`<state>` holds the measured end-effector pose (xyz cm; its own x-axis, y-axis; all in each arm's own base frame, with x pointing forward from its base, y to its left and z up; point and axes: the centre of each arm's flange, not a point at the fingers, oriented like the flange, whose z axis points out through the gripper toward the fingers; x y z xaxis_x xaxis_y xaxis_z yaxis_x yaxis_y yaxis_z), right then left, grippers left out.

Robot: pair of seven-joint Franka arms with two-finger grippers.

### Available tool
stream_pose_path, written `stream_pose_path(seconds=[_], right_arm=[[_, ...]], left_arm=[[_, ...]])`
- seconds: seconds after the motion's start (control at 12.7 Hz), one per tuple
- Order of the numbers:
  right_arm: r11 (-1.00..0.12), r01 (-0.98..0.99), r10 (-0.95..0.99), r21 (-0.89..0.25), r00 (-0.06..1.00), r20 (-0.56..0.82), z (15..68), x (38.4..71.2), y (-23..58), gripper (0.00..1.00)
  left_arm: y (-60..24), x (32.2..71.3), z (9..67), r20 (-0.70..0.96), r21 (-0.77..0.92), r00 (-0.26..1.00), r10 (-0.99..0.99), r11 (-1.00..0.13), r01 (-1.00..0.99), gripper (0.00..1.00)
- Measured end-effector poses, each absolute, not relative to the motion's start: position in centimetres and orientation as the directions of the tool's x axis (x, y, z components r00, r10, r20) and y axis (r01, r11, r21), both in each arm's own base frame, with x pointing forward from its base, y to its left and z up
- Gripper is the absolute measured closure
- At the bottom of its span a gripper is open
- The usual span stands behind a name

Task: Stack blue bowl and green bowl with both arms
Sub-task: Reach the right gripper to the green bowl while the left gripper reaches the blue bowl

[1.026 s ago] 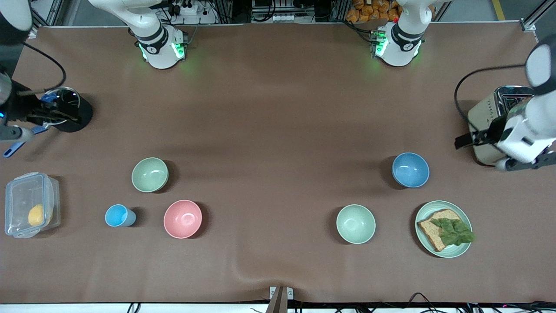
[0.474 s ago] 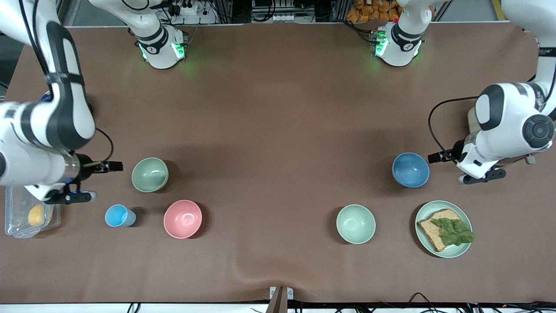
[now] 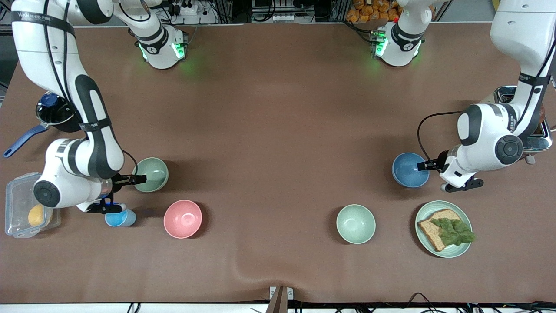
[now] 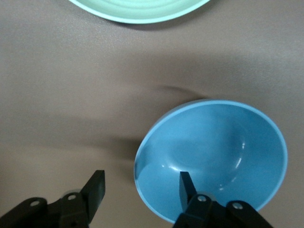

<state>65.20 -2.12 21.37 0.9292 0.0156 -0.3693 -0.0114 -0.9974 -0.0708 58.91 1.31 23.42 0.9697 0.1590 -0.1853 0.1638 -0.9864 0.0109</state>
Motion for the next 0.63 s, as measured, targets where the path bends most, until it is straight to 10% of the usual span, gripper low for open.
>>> stream_pose_path(seconds=[0.24, 0.63], right_arm=[[-0.997, -0.014, 0.014, -0.071, 0.927, -0.375, 19.9, 64.4, -2.1, 0.09], [-0.995, 0.043, 0.075, -0.094, 0.926, -0.371, 19.3, 64.0, -1.9, 0.71]], left_arm=[[1.3, 58.9, 22.4, -0.189, 0.014, 0.969, 0.159, -0.986, 0.164, 0.33], [1.2, 58.8, 21.9, -0.195, 0.015, 0.968, 0.158, -0.986, 0.164, 0.51]])
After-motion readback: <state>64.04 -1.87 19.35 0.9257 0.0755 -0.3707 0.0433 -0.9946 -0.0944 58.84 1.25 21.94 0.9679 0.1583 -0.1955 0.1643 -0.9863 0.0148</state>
